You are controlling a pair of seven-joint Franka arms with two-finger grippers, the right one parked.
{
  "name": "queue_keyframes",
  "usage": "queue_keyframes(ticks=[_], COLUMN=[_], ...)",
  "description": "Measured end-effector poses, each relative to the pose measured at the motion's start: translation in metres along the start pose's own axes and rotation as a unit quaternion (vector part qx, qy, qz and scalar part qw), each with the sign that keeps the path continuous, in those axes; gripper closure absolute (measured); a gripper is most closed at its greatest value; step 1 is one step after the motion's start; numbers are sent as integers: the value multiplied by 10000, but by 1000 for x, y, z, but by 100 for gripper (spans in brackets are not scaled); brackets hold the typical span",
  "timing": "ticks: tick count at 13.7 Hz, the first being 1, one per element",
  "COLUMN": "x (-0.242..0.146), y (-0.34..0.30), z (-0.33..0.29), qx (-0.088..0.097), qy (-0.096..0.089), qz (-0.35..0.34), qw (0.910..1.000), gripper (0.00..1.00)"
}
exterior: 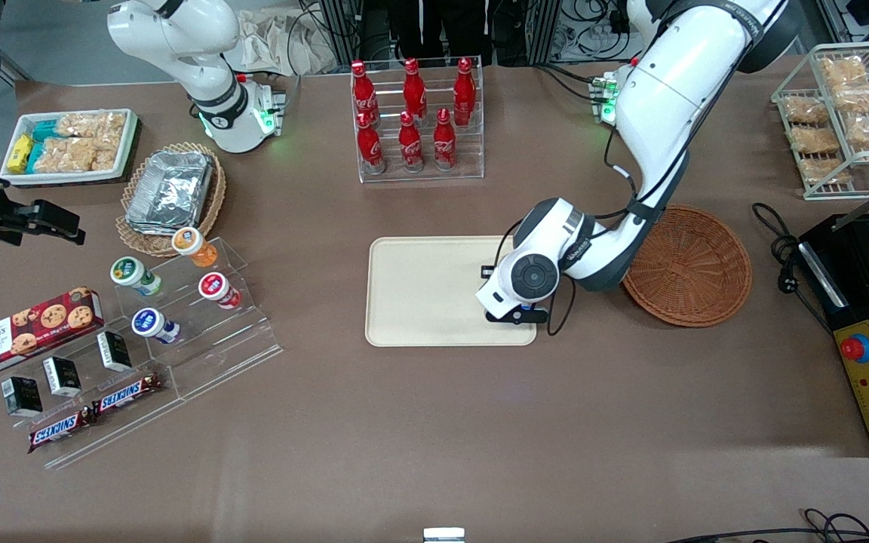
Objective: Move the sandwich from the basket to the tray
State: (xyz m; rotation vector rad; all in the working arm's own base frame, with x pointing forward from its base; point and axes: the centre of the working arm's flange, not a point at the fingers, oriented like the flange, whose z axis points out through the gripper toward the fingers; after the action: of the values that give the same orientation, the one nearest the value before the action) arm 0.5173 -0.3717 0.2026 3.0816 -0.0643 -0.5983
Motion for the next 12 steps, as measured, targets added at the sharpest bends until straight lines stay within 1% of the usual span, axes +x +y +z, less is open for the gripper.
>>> queue_keyframes(ticks=[3,4,9,12], x=[2,1,-9,-6], y=[0,0,-27,-65], z=[-10,-20,-121,-165], qx=[-7,5,110,32], qy=[58,77,154,300], qz=[1,1,-171,-169], qw=[10000,10000,9997,9994], gripper=[7,0,0,0])
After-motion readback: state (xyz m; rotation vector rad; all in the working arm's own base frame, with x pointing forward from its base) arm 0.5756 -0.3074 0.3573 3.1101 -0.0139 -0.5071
